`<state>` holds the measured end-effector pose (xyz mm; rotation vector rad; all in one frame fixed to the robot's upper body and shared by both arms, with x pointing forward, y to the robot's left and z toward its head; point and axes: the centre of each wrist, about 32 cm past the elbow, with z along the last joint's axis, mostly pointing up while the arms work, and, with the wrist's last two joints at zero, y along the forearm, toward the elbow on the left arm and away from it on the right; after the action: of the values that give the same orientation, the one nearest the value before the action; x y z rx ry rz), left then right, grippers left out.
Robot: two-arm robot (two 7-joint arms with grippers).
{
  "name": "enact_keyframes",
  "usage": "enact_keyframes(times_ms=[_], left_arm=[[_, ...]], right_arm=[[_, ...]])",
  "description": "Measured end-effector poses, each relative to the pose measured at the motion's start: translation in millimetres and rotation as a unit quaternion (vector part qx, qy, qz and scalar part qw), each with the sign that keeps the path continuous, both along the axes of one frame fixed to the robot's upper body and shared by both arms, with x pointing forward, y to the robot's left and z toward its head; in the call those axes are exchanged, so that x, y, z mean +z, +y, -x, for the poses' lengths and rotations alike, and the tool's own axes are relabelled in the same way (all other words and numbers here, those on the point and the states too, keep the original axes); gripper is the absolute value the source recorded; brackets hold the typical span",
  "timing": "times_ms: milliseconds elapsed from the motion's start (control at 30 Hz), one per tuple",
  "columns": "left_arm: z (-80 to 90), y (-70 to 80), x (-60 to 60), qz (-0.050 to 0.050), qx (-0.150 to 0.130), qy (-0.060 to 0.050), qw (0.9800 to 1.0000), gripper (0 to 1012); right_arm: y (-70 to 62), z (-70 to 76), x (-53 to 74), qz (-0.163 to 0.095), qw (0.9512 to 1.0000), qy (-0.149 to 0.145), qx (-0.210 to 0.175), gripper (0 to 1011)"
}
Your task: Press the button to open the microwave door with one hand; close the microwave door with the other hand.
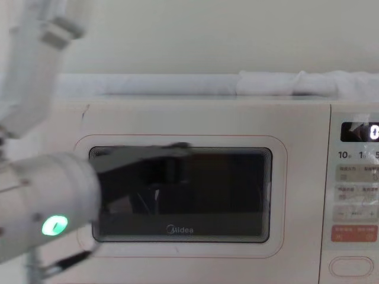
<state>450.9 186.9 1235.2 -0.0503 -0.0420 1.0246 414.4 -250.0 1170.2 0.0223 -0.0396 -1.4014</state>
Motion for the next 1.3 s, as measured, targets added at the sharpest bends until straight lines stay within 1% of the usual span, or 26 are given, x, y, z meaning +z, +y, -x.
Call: enact_keyframes(times_ms=[67, 100, 233, 267, 333, 367, 400, 433, 467, 500, 533, 567, 600, 633, 667, 733, 767, 833, 867, 900, 933, 1000, 1033, 1133, 1233, 1300], left_arm=[[2.9, 5.8, -0.4, 0.000, 0.022, -0.002, 0.9998, 0], [5.7, 11.5, 0.1, 0.001, 0.042, -0.006, 0.9991, 0], [12.4, 24.1, -1.4, 0.001, 0.085, -0.012, 0.9963, 0], [15.7, 30.7, -2.0, 0.001, 0.106, -0.018, 0.9942, 0], [19.2, 36.8, -3.8, -0.001, 0.126, -0.022, 0.9918, 0], [22.9, 42.2, -6.2, -0.004, 0.144, -0.023, 0.9893, 0], [24.2, 44.2, -7.0, -0.005, 0.150, -0.024, 0.9884, 0], [26.8, 47.9, -8.8, -0.008, 0.162, -0.024, 0.9865, 0], [28.6, 50.2, -10.4, -0.010, 0.170, -0.023, 0.9851, 0], [34.1, 56.3, -15.7, -0.015, 0.192, -0.020, 0.9810, 0], [35.8, 58.1, -17.6, -0.017, 0.199, -0.019, 0.9796, 0], [35.8, 58.1, -17.6, -0.017, 0.199, -0.019, 0.9796, 0], [39.4, 61.5, -21.6, -0.018, 0.215, -0.015, 0.9764, 0], [40.9, 62.6, -23.3, -0.018, 0.220, -0.013, 0.9752, 0], [44.5, 66.1, -28.4, -0.018, 0.236, -0.009, 0.9717, 0], [47.0, 68.7, -32.8, -0.015, 0.248, -0.006, 0.9687, 0], [49.4, 71.5, -37.3, -0.012, 0.260, -0.001, 0.9654, 0], [51.1, 74.3, -41.5, -0.009, 0.269, 0.002, 0.9630, 0], [51.7, 77.1, -44.1, -0.006, 0.276, 0.004, 0.9613, 0], [51.7, 77.1, -44.1, -0.006, 0.276, 0.004, 0.9613, 0], [51.8, 80.0, -46.5, -0.002, 0.281, 0.008, 0.9595, 0], [51.0, 83.9, -48.9, 0.003, 0.286, 0.013, 0.9582, 0], [49.6, 86.4, -50.3, 0.007, 0.286, 0.016, 0.9581, 0], [46.8, 89.6, -52.3, 0.011, 0.285, 0.022, 0.9583, 0], [43.4, 92.0, -54.5, 0.017, 0.281, 0.029, 0.9591, 0], [41.5, 92.5, -57.1, 0.020, 0.276, 0.035, 0.9603, 0]], right_arm=[[0.0, 0.0, 0.0, 0.000, 1.0000, 0.000, 0.000, 1000], [0.0, 0.0, 0.0, 0.000, 1.0000, 0.000, 0.000, 1000], [0.0, 0.0, 0.0, 0.000, 1.0000, 0.000, 0.000, 1000], [0.0, 0.0, 0.0, 0.000, 1.0000, 0.000, 0.000, 1000], [0.0, 0.0, 0.0, 0.000, 1.0000, 0.000, 0.000, 1000], [0.0, 0.0, 0.0, 0.000, 1.0000, 0.000, 0.000, 1000], [0.0, 0.0, 0.0, 0.000, 1.0000, 0.000, 0.000, 1000], [0.0, 0.0, 0.0, 0.000, 1.0000, 0.000, 0.000, 1000], [0.0, 0.0, 0.0, 0.000, 1.0000, 0.000, 0.000, 1000], [0.0, 0.0, 0.0, 0.000, 1.0000, 0.000, 0.000, 1000], [0.0, 0.0, 0.0, 0.000, 1.0000, 0.000, 0.000, 1000], [0.0, 0.0, 0.0, 0.000, 1.0000, 0.000, 0.000, 1000], [0.0, 0.0, 0.0, 0.000, 1.0000, 0.000, 0.000, 1000], [0.0, 0.0, 0.0, 0.000, 1.0000, 0.000, 0.000, 1000], [0.0, 0.0, 0.0, 0.000, 1.0000, 0.000, 0.000, 1000], [0.0, 0.0, 0.0, 0.000, 1.0000, 0.000, 0.000, 1000], [0.0, 0.0, 0.0, 0.000, 1.0000, 0.000, 0.000, 1000], [0.0, 0.0, 0.0, 0.000, 1.0000, 0.000, 0.000, 1000], [0.0, 0.0, 0.0, 0.000, 1.0000, 0.000, 0.000, 1000], [0.0, 0.0, 0.0, 0.000, 1.0000, 0.000, 0.000, 1000], [0.0, 0.0, 0.0, 0.000, 1.0000, 0.000, 0.000, 1000], [0.0, 0.0, 0.0, 0.000, 1.0000, 0.000, 0.000, 1000], [0.0, 0.0, 0.0, 0.000, 1.0000, 0.000, 0.000, 1000], [0.0, 0.0, 0.0, 0.000, 1.0000, 0.000, 0.000, 1000], [0.0, 0.0, 0.0, 0.000, 1.0000, 0.000, 0.000, 1000], [0.0, 0.0, 0.0, 0.000, 1.0000, 0.000, 0.000, 1000]])
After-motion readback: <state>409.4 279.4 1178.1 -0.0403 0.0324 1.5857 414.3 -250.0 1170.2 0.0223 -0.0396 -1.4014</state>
